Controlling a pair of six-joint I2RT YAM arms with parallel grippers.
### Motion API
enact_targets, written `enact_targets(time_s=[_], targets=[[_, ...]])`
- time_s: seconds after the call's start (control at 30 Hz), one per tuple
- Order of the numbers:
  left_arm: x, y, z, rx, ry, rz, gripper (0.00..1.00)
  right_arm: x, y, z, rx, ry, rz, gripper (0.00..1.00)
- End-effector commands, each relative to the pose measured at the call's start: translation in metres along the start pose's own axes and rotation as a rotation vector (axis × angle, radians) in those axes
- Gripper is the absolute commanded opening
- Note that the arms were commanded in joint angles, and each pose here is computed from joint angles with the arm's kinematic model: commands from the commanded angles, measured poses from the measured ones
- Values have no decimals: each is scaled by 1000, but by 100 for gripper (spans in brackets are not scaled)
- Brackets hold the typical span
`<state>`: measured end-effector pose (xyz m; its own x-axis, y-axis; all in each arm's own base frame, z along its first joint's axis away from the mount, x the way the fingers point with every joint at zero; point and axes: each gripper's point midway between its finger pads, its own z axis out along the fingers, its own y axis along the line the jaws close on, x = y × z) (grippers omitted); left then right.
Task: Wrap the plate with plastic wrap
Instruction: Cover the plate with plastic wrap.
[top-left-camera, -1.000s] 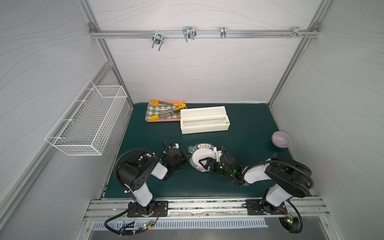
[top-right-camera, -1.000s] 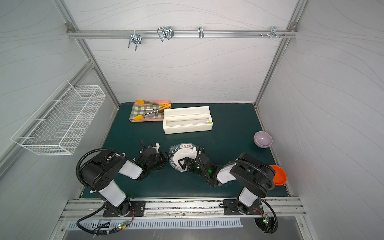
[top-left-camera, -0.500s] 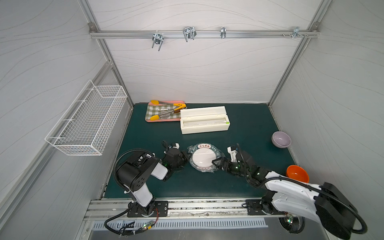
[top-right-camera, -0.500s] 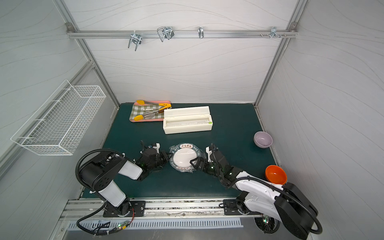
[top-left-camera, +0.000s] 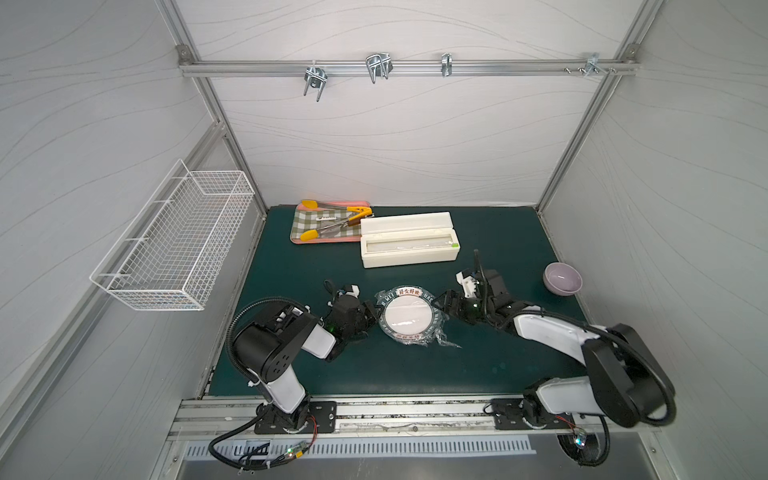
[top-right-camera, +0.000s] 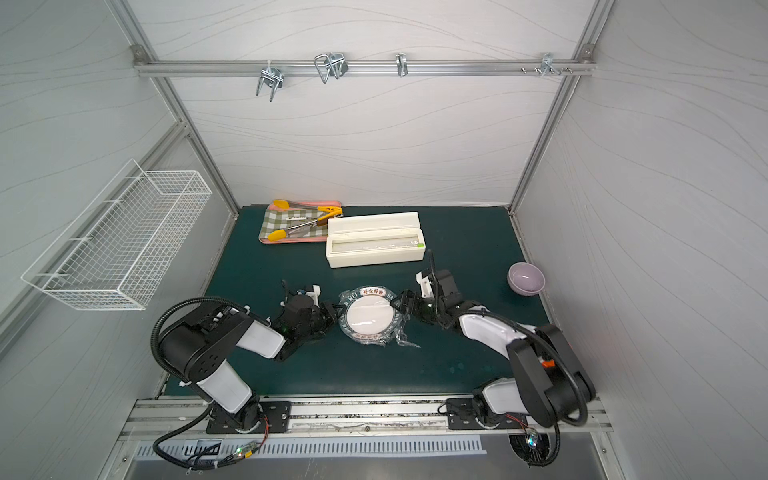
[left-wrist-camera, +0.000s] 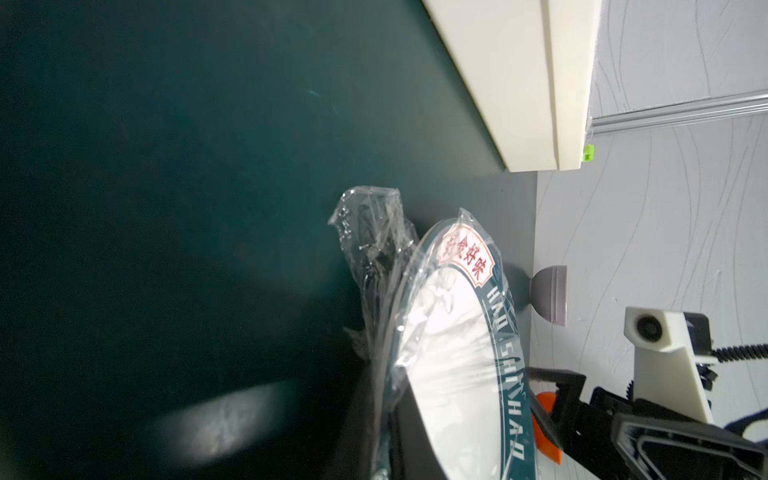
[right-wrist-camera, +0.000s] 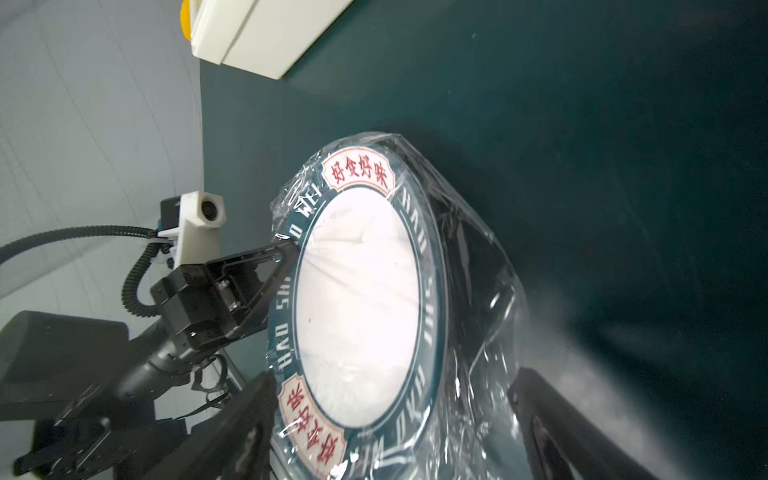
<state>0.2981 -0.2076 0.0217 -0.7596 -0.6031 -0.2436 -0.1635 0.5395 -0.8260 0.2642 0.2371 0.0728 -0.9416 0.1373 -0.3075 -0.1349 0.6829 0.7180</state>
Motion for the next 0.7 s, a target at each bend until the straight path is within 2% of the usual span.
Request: enact_targets(time_s=[0.0, 0.23, 0.4, 0.67], targets=[[2, 7, 5, -42, 15, 6, 0, -16, 12, 13, -58, -17, -72, 90], [6, 3, 10, -13, 41, 9, 0, 32, 32, 52, -184, 155, -53, 89], [4, 0, 13, 7, 37, 1, 0, 52, 44, 62, -289, 178, 57, 88], [-5, -4, 15, 26, -4, -38, 0, 71, 48, 56, -317, 181, 163, 88]])
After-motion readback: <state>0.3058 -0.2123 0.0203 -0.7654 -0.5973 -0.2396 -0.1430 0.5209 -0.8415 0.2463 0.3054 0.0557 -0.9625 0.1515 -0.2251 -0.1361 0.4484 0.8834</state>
